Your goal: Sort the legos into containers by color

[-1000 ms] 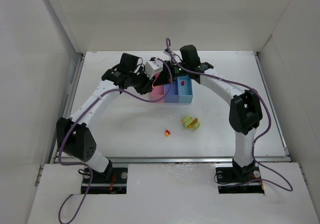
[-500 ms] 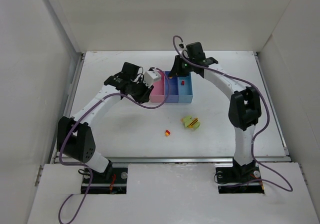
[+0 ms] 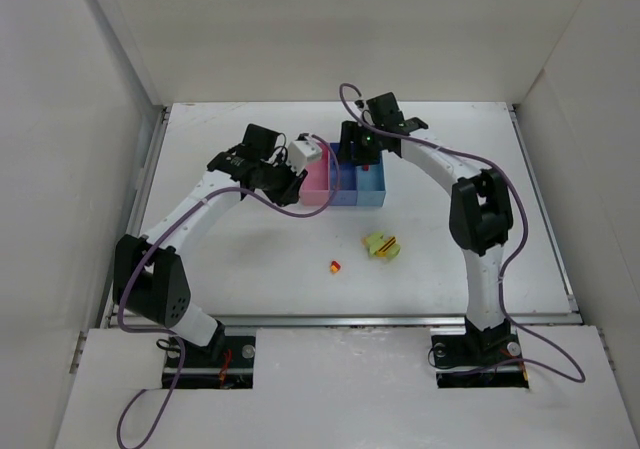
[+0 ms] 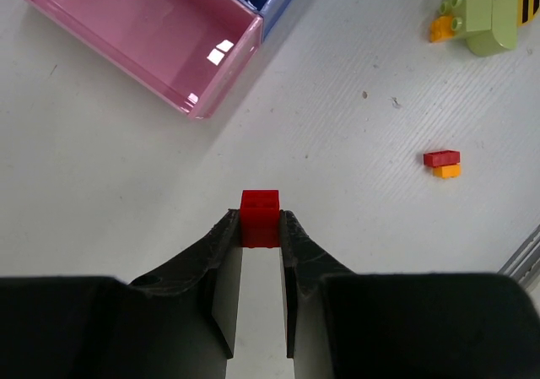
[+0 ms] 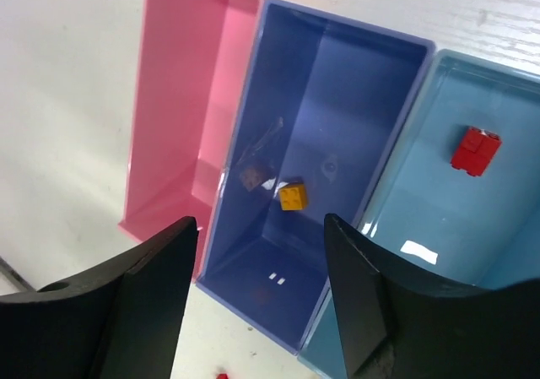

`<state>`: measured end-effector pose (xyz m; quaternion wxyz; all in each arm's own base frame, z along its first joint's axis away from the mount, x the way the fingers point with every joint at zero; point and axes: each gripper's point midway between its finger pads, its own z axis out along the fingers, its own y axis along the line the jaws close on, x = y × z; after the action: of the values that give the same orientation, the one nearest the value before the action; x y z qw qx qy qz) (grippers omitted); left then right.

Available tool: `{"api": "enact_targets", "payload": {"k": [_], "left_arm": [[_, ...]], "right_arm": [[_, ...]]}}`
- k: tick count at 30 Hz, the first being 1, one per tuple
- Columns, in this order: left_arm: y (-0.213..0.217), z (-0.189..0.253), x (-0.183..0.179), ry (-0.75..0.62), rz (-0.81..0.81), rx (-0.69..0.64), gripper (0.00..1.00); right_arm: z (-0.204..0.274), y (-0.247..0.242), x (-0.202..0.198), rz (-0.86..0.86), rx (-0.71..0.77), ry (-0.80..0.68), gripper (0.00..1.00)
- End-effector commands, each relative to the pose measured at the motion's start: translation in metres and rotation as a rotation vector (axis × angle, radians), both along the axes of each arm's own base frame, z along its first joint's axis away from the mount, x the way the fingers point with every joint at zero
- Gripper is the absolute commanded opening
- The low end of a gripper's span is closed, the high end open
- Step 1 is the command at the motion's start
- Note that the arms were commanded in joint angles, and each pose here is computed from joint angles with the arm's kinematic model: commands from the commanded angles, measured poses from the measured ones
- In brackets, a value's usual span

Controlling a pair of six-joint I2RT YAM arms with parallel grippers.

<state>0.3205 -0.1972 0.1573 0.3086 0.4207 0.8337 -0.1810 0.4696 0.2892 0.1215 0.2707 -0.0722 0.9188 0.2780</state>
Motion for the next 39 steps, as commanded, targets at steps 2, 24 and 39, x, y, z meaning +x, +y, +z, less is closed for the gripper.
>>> {"api": "enact_targets", "payload": {"k": [2, 24, 39], "left_arm": [[-0.007, 0.026, 0.002, -0.06, -0.012, -0.049, 0.0], [-0.001, -0.138, -0.064, 0.136, -0.167, 0.301, 0.3], [0.002, -0.027, -0.047, 0.016, -0.045, 0.07, 0.79]], "right_arm": [[0.069, 0.014, -0.007, 0.089, 0.104, -0.142, 0.69], [0.091, -0.037, -0.066, 0.08, -0.035, -0.208, 0.7], [0.091, -0.018, -0.11, 0.198, -0.142, -0.256, 0.75]]}}
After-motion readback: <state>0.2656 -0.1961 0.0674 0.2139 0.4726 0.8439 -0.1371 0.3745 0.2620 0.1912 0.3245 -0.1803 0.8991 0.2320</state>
